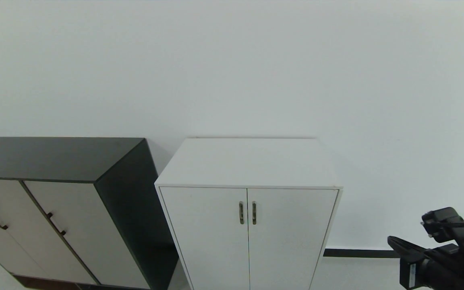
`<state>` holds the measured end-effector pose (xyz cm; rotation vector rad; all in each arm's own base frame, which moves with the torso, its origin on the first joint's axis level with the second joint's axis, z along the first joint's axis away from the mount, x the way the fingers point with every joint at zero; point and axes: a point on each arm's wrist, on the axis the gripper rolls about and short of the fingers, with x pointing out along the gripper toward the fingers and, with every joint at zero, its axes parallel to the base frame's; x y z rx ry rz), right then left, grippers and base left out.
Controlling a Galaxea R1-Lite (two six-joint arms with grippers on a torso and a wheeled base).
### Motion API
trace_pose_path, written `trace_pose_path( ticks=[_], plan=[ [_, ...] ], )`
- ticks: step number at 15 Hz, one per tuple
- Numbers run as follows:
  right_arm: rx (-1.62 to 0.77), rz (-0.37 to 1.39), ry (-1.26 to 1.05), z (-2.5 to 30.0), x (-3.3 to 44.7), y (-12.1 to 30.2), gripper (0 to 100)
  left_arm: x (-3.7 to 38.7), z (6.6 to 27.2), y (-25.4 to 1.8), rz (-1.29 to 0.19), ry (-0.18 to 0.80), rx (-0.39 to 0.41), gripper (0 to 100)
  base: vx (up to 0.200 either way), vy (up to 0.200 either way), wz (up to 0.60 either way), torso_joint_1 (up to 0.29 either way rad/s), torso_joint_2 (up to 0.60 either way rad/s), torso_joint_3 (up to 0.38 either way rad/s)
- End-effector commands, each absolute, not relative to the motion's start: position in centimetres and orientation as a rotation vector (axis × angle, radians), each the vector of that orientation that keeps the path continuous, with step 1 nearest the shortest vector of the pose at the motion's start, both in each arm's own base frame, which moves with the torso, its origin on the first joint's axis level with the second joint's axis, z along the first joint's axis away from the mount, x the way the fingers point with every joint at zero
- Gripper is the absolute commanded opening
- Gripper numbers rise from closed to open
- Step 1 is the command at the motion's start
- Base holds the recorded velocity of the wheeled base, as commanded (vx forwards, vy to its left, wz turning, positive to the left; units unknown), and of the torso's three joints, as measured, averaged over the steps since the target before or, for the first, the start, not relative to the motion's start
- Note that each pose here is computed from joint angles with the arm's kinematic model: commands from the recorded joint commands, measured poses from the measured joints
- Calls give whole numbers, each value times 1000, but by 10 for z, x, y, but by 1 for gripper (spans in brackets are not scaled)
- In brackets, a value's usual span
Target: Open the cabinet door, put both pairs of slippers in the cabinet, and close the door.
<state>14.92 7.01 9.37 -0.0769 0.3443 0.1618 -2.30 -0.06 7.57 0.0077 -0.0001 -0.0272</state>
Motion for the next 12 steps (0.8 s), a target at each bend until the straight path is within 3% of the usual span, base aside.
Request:
trace_pose_path(
  ticks=[1,6,12],
  plan=[
    [-45,156,265,114,121,56,0,-23,76,-1,-28,1,8,0,0,0,0,0,0,0],
    [-41,169,280,115,71,30,0,-23,76,-1,-28,1,8,0,0,0,0,0,0,0],
    [-2,322,264,78,-3,-3,0,-23,76,-1,-28,0,8,0,0,0,0,0,0,0]
  ],
)
